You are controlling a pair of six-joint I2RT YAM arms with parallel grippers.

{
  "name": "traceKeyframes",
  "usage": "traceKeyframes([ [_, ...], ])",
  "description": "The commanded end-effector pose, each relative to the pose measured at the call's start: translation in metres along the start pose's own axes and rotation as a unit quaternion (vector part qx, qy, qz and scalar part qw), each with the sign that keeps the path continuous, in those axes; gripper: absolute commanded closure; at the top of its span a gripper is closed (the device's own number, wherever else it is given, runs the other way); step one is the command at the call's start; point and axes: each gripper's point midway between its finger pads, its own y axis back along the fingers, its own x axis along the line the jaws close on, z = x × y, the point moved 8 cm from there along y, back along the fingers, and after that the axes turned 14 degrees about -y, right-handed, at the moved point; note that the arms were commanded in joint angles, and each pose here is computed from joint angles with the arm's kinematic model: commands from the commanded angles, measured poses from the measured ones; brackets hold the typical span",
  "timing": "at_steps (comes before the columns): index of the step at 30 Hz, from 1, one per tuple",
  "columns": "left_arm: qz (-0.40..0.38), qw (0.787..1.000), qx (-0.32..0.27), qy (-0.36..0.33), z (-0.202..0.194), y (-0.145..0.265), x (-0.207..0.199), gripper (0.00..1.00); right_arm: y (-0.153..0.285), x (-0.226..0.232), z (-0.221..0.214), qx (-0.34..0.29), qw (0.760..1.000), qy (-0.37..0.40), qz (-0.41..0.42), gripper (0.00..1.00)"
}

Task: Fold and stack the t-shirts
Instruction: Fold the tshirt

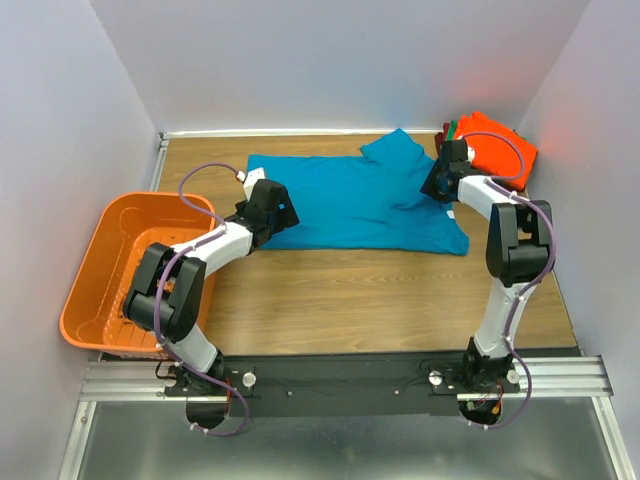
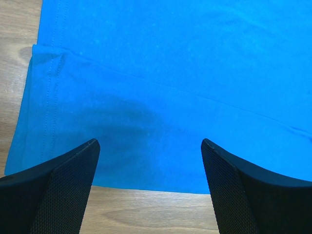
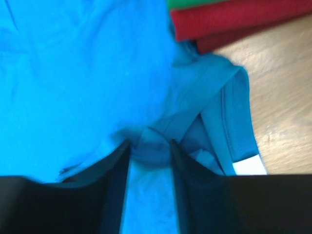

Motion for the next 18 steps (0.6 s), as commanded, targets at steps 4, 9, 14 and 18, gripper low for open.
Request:
traceKeyframes([
  [4,-0.014,1.0,-0.006,-0.005,0.005,-0.001,-0.005,0.09,0.011,-0.01,-0.018,0.038,0.999,0.004,0.005,0.73],
  [9,-0.015,1.0,-0.007,-0.004,0.005,-0.001,-0.005,0.09,0.021,-0.015,-0.03,0.052,0.999,0.006,0.009,0.82],
  [14,-0.018,1.0,-0.008,-0.002,0.004,-0.001,-0.006,0.09,0.034,-0.016,-0.038,0.049,0.999,0.012,0.019,0.82],
  [18,-0.019,1.0,-0.005,-0.002,0.002,-0.001,-0.005,0.09,0.033,-0.017,-0.041,0.049,0.998,0.015,0.018,0.77],
])
